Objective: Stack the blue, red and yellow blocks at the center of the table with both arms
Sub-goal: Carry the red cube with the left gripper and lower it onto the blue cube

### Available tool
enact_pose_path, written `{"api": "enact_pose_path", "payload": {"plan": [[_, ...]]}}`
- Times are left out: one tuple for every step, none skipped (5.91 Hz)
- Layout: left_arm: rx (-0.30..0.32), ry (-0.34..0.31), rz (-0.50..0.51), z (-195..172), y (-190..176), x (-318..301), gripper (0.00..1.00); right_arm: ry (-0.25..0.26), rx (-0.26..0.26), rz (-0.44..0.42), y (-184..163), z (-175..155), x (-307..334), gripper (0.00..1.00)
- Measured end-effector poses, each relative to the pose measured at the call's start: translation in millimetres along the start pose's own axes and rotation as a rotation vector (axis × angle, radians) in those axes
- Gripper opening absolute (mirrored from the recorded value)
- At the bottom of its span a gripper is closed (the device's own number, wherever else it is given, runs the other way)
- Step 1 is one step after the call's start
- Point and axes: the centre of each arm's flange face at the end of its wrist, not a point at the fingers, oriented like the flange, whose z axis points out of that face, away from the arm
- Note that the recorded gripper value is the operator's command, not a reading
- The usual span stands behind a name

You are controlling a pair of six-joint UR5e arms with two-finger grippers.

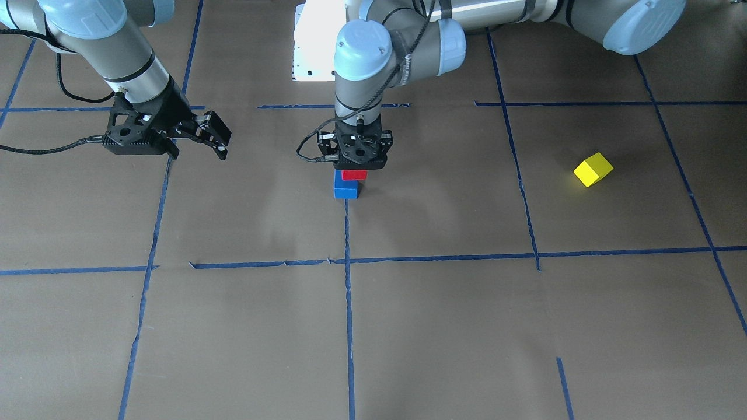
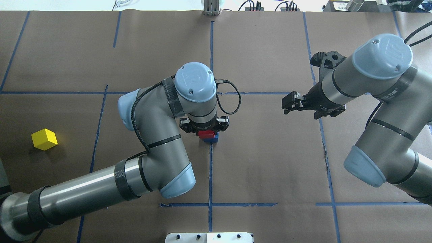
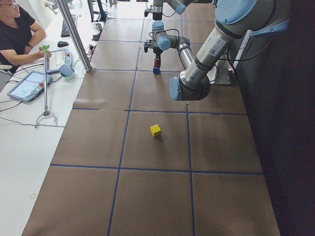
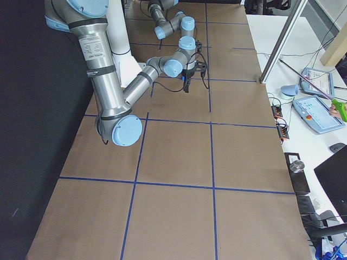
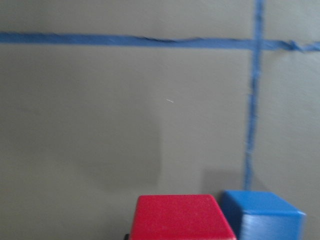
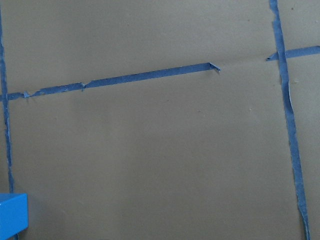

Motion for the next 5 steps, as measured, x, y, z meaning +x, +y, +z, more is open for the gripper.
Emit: {"api": "enact_pose_path", "payload": {"plan": [[0.020, -0.021, 0.003, 7.6, 0.5, 6.5, 0.02, 0.003, -0.001, 0.001, -0.2, 1.3, 1.4, 1.00], [0.033, -0.034, 0.004, 12.7, -2.2, 10.5, 0.03, 0.004, -0.001, 0.001, 0.1, 1.8, 1.6, 1.00], [0.039, -0.036, 0.007, 13.5, -3.7, 13.5, 0.04, 0.005, 0.000, 0.000, 0.1, 2.1, 1.7, 1.00], [0.041, -0.035, 0.016, 13.3, -4.0, 15.2, 0.04, 0.006, 0.001, 0.000, 0.3, 2.5, 1.6, 1.00], [0.040, -0.036, 0.040, 13.9, -3.8, 15.5, 0.04, 0.009, 0.002, 0.000, 0.2, 3.6, 1.7, 1.00]]}}
